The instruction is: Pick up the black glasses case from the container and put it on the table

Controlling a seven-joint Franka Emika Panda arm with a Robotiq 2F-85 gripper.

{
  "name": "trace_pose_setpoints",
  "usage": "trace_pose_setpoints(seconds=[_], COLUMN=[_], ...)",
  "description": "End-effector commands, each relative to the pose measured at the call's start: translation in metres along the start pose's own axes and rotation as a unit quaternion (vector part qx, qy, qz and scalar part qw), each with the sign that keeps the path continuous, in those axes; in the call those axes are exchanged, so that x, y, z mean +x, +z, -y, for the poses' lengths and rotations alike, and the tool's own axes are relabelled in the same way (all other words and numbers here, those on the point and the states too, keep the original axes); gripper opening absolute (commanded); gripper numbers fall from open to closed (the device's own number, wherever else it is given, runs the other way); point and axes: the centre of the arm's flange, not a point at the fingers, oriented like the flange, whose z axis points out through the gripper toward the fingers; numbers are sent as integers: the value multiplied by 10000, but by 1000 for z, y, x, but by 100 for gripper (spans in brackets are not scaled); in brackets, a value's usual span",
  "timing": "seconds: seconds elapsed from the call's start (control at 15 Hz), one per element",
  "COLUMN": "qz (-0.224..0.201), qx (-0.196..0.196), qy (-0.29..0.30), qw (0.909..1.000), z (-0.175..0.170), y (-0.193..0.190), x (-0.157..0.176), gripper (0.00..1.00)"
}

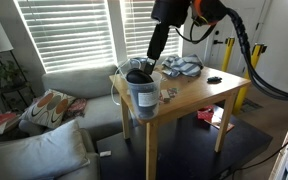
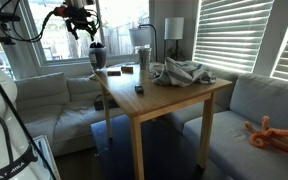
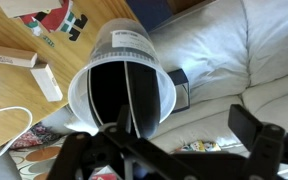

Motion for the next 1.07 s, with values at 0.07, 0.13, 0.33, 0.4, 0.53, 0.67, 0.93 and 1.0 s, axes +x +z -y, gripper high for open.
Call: trace_pose_setpoints(seconds=[0.07,0.13,0.33,0.4,0.53,0.67,0.93,1.0], qz=[-109,-125,-187,-236,-297,-350,-380,-377], qx=[-80,-74,-84,-82,-75,-43,-15,-16], qy=[-228,-283,-443,-477,-527,-570,-621,-618], qw=[9996,9995,9988,9985,9981,9978,9973,9974], z=[-16,-19,-25,-26,-30,-33,-35,-36], y=[1,3,8,11,17,23,33,34], x=[0,0,5,6,9,10,12,11], gripper=[100,100,100,100,98,96,82,81])
